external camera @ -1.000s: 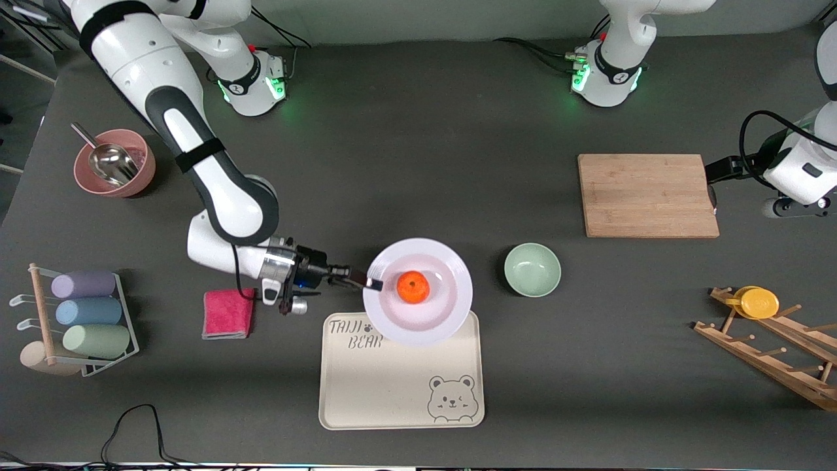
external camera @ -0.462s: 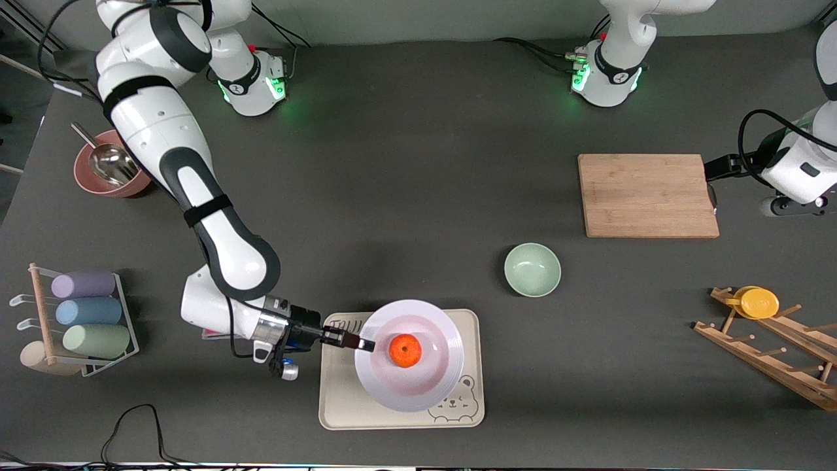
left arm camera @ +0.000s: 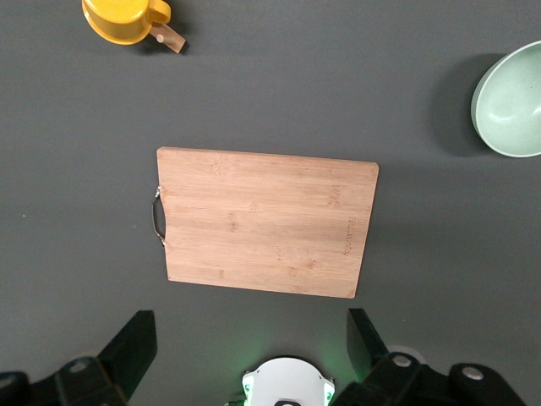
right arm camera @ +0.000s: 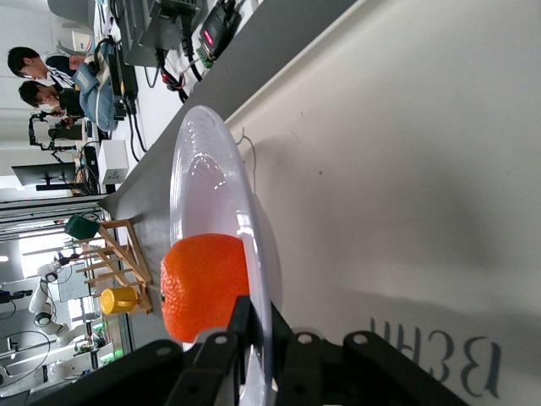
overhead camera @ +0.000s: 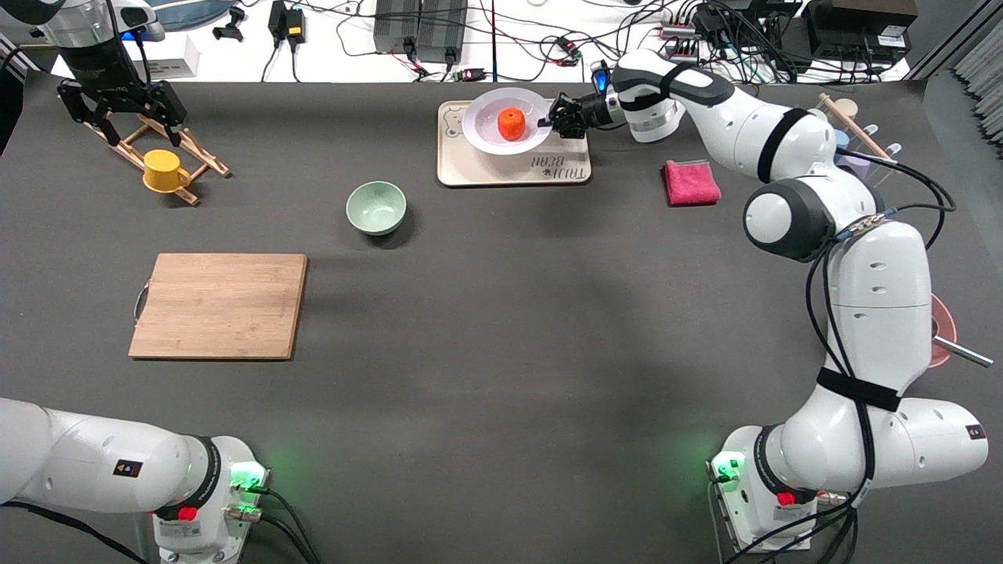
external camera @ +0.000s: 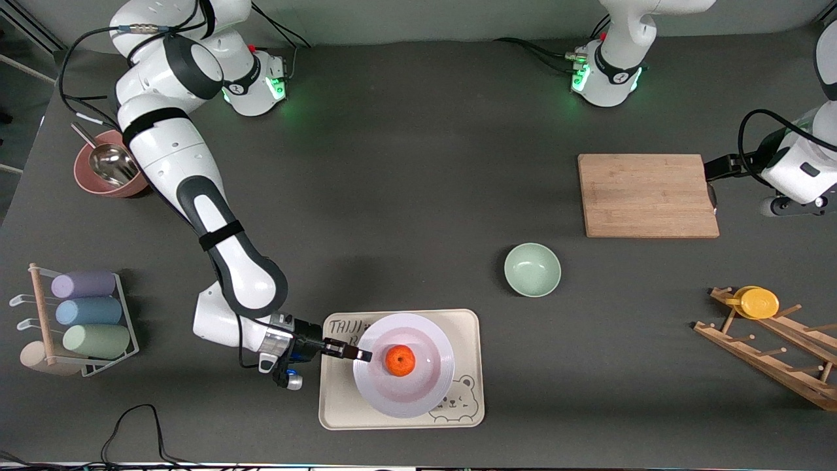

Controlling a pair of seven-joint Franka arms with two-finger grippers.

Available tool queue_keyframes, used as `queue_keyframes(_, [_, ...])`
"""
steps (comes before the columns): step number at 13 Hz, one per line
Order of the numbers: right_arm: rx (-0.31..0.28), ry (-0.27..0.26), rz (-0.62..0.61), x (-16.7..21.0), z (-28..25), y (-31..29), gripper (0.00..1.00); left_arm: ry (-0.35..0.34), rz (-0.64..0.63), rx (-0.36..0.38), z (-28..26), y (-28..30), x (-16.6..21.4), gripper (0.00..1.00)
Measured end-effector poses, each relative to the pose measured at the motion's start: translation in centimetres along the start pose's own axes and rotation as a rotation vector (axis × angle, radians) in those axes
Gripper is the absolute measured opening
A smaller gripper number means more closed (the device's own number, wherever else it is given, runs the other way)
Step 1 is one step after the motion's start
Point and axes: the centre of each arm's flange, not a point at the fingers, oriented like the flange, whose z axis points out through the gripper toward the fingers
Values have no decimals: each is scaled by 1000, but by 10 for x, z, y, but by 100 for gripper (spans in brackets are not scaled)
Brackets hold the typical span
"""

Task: Place orange and plate with both arms

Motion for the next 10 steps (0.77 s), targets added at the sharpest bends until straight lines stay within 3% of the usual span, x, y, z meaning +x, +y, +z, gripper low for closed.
queue_keyframes(10, [-15,-4,-17,1,10,26,8,-1,0,0,0,0,0,100])
